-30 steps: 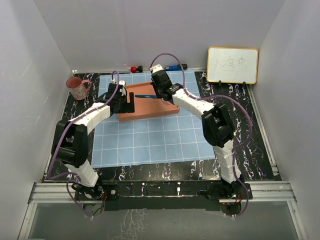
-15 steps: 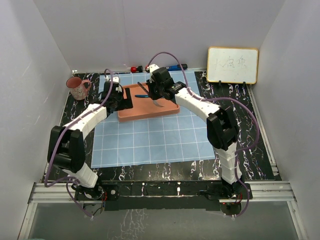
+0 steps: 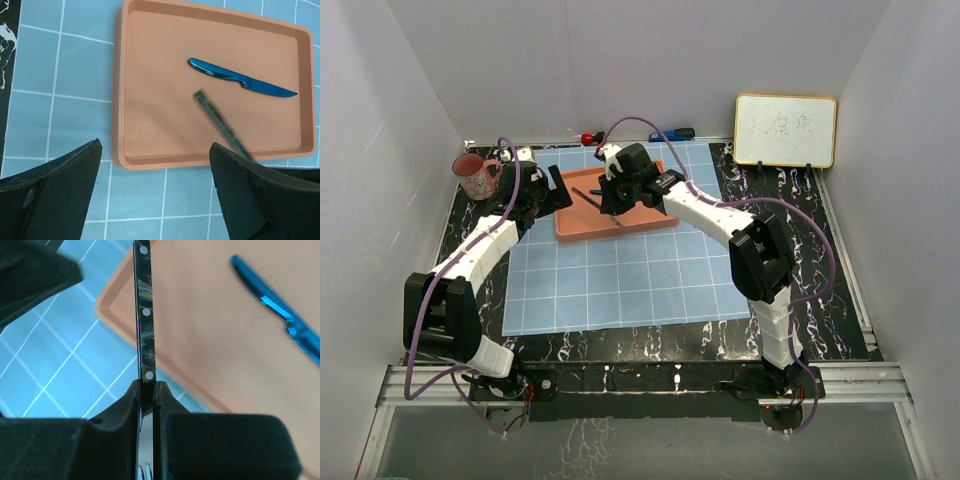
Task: Set the dinner table for one person
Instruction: Place the fork on the napkin.
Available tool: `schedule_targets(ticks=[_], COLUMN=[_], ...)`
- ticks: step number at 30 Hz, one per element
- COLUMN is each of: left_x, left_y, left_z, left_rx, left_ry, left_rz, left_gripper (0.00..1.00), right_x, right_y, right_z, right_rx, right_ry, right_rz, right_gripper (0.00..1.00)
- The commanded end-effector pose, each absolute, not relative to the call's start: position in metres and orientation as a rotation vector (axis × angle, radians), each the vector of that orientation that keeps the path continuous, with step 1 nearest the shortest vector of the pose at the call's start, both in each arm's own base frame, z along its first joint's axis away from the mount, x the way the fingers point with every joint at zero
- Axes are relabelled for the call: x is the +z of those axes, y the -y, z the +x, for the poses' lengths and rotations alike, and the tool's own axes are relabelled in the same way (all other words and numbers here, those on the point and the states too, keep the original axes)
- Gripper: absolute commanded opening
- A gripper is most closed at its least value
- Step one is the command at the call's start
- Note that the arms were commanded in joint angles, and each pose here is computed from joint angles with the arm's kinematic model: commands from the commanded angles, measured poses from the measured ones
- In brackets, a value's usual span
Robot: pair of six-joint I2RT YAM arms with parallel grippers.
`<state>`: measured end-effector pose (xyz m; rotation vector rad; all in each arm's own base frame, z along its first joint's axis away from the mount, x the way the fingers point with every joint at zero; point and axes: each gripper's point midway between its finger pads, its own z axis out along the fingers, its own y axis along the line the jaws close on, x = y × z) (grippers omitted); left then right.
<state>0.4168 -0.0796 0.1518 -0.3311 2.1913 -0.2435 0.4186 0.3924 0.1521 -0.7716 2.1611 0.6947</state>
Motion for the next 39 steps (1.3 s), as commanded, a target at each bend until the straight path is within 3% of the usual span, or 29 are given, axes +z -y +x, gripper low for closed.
schedule_targets(ticks=[1,10,21,24,27,29,39], left_x=[0.154,0.151,0.150,0.152,0.154,0.155,0.160], left_y=[0.078,0.068,0.069,0.067,0.067,0.067,0.065], left_z=[0.415,0.412,0.411,0.410,0.410,0.409,0.406], left_rx=[-0.258,-0.208,-0.216,-0.206,-0.207,-0.210,-0.203], left_ry=[-2.187,-2.201,-2.206,-2.203,-2.199,-2.198,-2.190], left_rz=[-0.346,-0.342,-0.338,-0.339,-0.336,-0.341,-0.333], left_gripper=[0.88,0.88,0.88,0.89,0.90,0.96,0.99], right_x=[0.148,0.086,0.040,0.046,0.060,0.067,0.109], right_y=[-0.423,-0.442,-0.439,-0.439,-0.442,-0.445,-0.451], right_z=[0.374,0.287,0.275,0.282,0.285,0.287,0.298], right_rx=[0.850,0.965,0.873,0.829,0.832,0.841,0.793], right_ry=[-2.155,-2.317,-2.425,-2.411,-2.370,-2.349,-2.233], right_rz=[-0.905,-1.021,-1.001,-0.985,-0.994,-0.998,-0.992], right_gripper=[0.00,0.00,0.00,0.13,0.21,0.33,0.35])
